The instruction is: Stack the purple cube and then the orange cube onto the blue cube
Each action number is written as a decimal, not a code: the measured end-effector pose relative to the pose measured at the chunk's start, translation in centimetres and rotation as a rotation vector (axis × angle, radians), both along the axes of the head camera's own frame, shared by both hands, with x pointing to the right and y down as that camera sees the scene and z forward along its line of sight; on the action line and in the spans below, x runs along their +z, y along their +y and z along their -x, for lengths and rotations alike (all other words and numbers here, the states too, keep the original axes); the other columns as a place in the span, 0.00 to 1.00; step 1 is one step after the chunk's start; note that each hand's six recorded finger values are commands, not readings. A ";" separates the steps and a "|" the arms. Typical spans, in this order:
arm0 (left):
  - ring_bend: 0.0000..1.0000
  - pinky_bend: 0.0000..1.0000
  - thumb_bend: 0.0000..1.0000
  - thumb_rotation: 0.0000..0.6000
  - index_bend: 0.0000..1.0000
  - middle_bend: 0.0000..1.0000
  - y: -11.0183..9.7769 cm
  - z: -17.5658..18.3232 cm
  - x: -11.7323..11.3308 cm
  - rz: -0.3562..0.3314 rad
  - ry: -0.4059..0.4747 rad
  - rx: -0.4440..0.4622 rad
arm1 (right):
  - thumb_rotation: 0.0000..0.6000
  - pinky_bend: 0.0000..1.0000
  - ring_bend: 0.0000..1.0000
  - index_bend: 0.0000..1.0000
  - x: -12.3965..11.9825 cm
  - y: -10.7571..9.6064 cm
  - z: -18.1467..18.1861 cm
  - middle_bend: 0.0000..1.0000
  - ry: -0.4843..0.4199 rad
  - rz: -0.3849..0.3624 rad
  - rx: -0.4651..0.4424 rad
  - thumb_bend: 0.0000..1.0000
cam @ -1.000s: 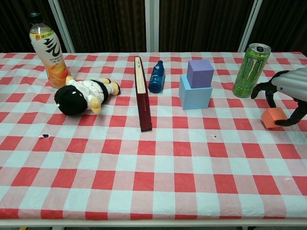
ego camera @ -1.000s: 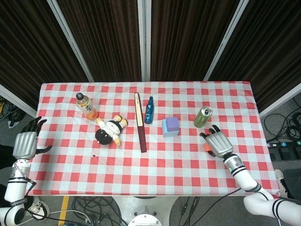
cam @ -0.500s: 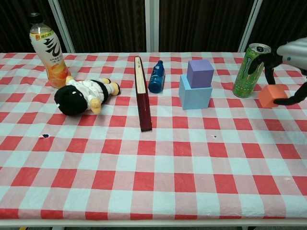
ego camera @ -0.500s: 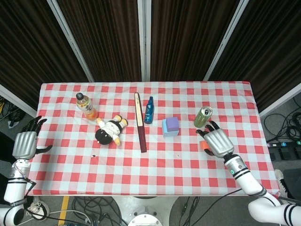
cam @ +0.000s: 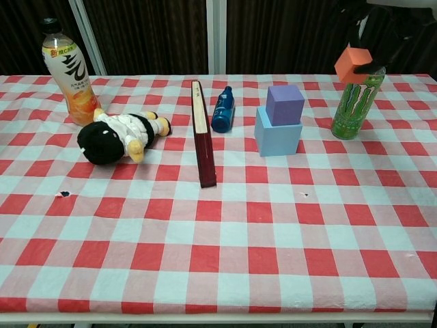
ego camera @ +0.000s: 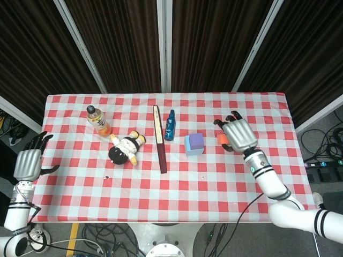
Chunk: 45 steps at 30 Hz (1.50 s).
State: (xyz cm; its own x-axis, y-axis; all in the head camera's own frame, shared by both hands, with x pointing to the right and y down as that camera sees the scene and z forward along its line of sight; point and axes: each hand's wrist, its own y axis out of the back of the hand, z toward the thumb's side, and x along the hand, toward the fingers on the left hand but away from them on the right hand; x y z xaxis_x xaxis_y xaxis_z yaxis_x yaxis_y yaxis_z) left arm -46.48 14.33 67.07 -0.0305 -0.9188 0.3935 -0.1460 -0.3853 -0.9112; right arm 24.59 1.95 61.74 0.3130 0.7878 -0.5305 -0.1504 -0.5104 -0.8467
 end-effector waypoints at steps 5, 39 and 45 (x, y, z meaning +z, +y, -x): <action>0.13 0.23 0.09 1.00 0.20 0.18 0.0 -0.1 0.1 0.005 0.008 0.000 | 1.00 0.13 0.23 0.26 0.4 -2.5 3.1 0.54 0.004 0.033 0.006 0.17; 0.13 0.23 0.09 1.00 0.20 0.18 -0.2 0.1 -0.3 -0.002 0.045 -0.008 | 1.00 0.13 0.23 0.26 3.1 -2.5 9.8 0.55 0.112 0.158 -0.060 0.17; 0.13 0.23 0.09 1.00 0.20 0.18 -0.2 0.2 -0.4 -0.002 0.047 -0.010 | 1.00 0.13 0.23 0.26 3.3 -2.5 9.8 0.55 0.112 0.160 -0.059 0.17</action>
State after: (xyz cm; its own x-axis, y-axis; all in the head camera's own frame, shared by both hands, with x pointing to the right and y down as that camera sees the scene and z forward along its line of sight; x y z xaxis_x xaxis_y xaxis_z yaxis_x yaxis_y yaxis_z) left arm -46.64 14.15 66.72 -0.0211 -0.9196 0.3924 -0.1929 -0.3814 -0.9041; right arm 14.81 -0.52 64.99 0.2879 0.6726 -0.6817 -0.2725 -0.6248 -0.7317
